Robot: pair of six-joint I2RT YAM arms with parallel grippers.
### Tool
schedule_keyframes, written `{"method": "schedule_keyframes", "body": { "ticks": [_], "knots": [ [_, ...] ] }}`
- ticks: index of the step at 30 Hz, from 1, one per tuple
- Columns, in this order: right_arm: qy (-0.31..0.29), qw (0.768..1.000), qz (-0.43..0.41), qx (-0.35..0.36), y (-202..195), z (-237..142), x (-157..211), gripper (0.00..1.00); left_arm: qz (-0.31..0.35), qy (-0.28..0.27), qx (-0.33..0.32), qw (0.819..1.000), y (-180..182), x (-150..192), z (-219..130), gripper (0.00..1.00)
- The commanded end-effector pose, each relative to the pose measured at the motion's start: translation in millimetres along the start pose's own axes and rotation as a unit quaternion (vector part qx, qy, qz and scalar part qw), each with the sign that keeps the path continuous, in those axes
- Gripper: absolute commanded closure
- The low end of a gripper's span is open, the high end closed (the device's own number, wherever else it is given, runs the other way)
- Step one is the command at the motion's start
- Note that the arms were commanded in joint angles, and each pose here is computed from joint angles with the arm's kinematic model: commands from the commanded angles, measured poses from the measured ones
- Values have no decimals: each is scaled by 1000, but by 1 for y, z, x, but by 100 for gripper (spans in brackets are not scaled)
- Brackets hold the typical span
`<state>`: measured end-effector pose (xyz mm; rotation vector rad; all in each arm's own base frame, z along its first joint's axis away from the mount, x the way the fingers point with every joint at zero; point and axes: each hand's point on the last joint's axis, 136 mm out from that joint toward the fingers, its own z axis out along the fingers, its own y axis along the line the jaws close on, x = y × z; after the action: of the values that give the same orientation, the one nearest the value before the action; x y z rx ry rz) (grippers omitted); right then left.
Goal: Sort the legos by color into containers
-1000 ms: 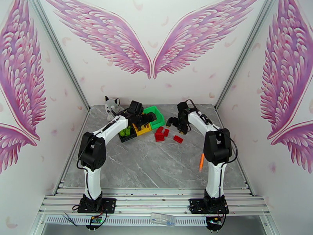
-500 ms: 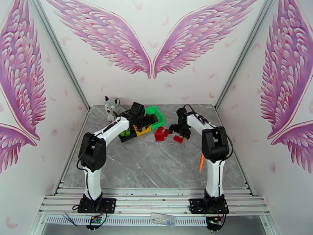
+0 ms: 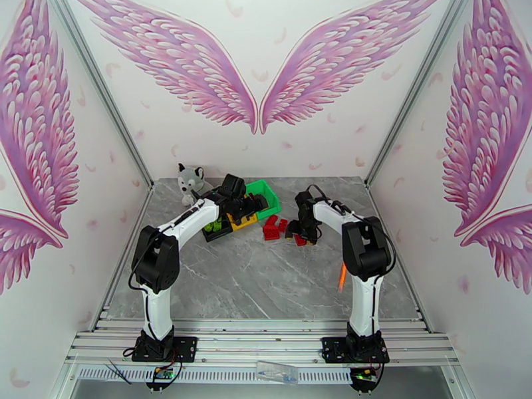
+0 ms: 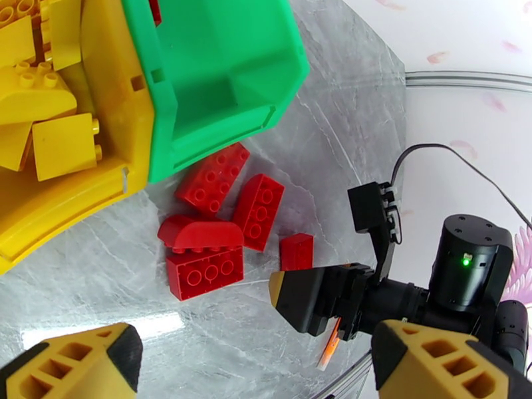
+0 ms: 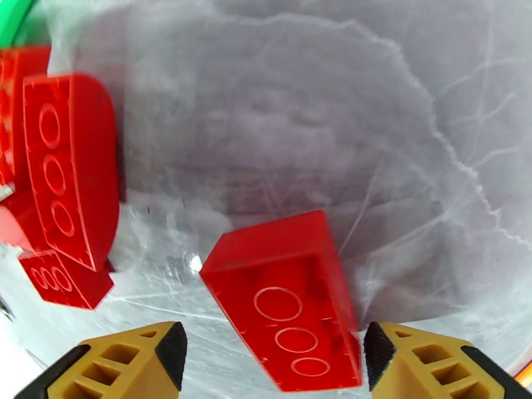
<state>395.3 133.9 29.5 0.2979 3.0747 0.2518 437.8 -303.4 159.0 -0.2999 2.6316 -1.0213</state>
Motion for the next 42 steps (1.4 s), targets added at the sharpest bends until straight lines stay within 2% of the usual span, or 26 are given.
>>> {"method": "schedule_keyframes", "body": {
  "ticks": [1,7,14,23,26,31,33,38,42],
  "knots": [
    [-4,999,7,38,-8,0,-7,36,11,-10,9,1000,-9,1,-15,3],
    [-8,999,12,38,-4,-2,-12,50,10,-10,-1,1000,-2,0,-17,1],
    [-17,1000,21,-15,23,-17,-13,60,4,-5,7,1000,-1,-8,-15,1],
    [-36,986,51,-153,88,-49,-27,63,-11,1,35,999,-10,-26,-7,1],
    [-42,974,64,-213,116,-61,-42,63,-22,-3,47,999,-12,-34,-6,2],
    [-48,956,92,-275,150,-70,-75,63,-39,-23,55,997,-10,-50,-15,2],
    [-53,950,102,-289,161,-71,-90,62,-45,-31,58,997,-9,-56,-20,2],
    [-67,937,113,-324,185,-80,-123,41,-44,-40,58,997,-7,-63,-32,2],
    [-67,935,109,-332,191,-83,-129,32,-40,-43,48,997,-2,-61,-37,3]
  ]
}}
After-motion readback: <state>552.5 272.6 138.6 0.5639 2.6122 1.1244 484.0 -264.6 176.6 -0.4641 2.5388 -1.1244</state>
